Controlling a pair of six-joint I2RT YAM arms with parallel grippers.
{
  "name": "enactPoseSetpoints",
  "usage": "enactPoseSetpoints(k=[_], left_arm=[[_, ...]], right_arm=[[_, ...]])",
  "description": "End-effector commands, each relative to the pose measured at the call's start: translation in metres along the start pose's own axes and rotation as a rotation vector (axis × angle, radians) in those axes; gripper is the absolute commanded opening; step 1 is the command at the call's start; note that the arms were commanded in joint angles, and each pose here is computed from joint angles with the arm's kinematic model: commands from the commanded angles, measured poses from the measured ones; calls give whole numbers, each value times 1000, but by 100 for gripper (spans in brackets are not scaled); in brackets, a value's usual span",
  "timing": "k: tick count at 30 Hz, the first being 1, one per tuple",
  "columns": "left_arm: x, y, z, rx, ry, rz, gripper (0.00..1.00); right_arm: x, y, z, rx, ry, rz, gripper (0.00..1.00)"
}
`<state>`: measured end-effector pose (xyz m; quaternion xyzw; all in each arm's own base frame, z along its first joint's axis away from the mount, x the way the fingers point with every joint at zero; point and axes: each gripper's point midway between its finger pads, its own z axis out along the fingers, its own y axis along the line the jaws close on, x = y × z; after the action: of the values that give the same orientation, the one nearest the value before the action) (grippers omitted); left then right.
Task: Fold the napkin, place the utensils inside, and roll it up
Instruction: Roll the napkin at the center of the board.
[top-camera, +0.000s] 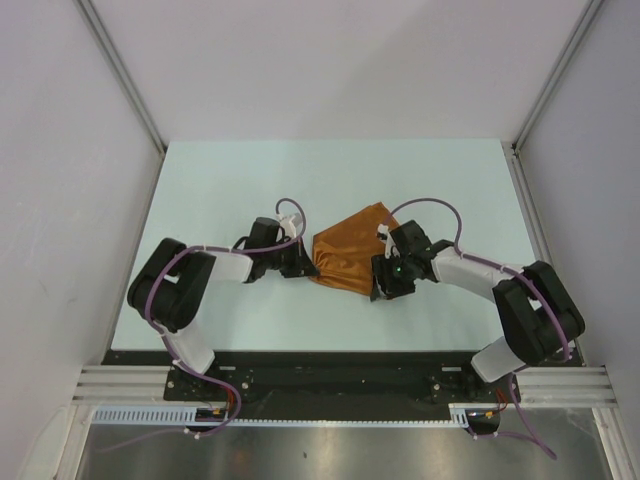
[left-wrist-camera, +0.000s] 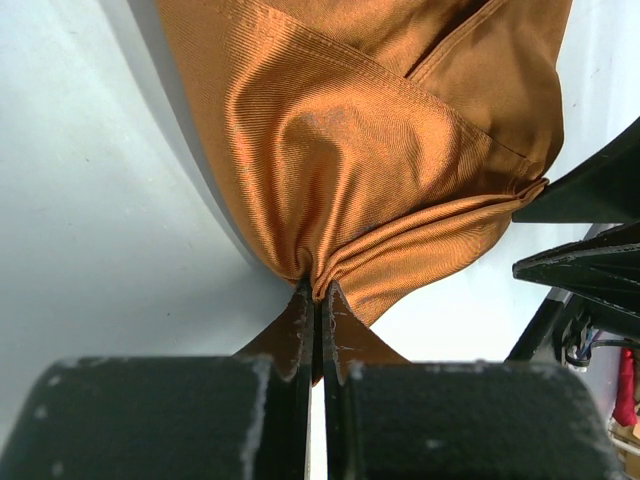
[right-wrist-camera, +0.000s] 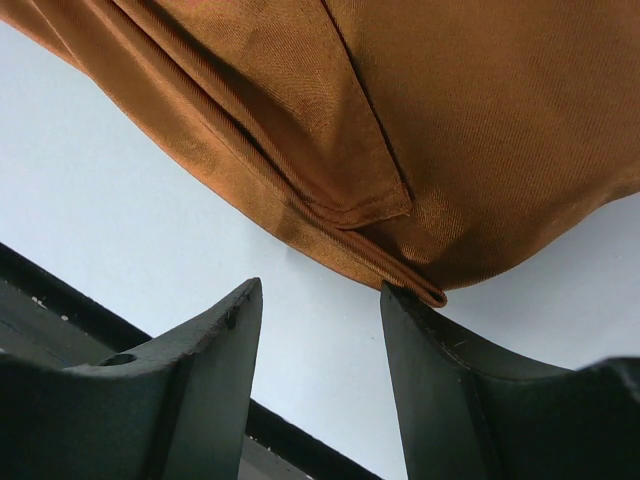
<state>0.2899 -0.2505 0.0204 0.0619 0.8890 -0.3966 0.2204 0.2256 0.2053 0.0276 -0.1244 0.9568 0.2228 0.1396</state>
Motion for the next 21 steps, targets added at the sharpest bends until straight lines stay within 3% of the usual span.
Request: enactPoseSetpoints(k=[1, 10, 21], left_arm=[[6, 12, -1, -53, 40, -43, 0], [19, 18, 0, -118, 148, -148, 0], [17, 15, -3, -145, 271, -165, 0]], right_arm=[[-8, -4, 2, 14, -9, -41, 57], [-50, 55, -42, 2, -211, -354, 60], [-47, 90, -12, 269, -467, -665, 64]])
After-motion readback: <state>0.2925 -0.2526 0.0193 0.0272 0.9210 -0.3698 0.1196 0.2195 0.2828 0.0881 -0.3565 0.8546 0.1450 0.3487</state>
